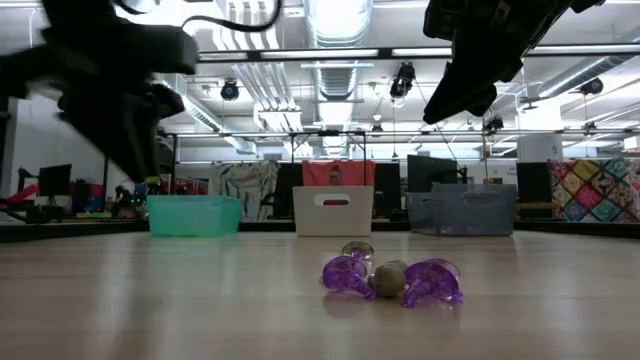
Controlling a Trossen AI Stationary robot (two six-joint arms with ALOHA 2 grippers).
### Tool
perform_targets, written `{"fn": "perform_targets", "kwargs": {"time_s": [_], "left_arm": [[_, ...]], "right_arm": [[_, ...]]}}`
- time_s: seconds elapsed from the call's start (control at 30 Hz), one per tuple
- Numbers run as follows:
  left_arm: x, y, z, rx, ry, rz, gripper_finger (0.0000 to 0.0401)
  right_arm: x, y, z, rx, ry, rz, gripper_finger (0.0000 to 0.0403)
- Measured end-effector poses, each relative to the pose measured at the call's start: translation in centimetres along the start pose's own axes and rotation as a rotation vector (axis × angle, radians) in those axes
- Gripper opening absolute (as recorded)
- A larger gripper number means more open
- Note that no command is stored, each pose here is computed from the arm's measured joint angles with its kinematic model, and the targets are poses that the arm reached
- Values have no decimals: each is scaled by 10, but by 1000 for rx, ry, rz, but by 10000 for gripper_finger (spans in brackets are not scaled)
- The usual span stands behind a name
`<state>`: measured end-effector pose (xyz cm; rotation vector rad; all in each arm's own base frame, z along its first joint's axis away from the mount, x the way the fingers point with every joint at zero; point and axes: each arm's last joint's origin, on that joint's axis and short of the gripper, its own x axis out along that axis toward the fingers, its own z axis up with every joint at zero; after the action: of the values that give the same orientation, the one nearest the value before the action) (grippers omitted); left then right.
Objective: Sort Halloween decoration
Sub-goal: Put the green spider toy into the blue bin
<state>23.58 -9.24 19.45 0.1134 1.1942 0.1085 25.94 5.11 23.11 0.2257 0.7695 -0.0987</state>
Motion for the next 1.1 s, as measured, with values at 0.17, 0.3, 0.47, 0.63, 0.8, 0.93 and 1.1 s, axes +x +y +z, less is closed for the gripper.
{"fn": "perform_targets", "kwargs": {"time_s": [0.17,0.3,0.47,0.63,0.8,0.93,1.1], "left_arm": [[-5,52,13,33,31,69,75],[-14,104,19,-26,24,138,75],[-28,185,16,-287,15,261,75],[-36,265,-14,-639,20,394,75],[-27,315,-49,-894,-8,285,75],[-16,330,-61,-948,7,258,75],[-6,336,-61,-929,17,261,75]], "right_arm": [[0,0,0,-1,1,0,68],[0,0,0,-8,0,0,68],[0,0,0,-9,2,1,68],[0,0,0,-9,0,0,68],[0,0,0,-8,0,-1,68],[0,0,0,-9,0,-1,68],[0,0,0,-8,-1,-2,68]]}}
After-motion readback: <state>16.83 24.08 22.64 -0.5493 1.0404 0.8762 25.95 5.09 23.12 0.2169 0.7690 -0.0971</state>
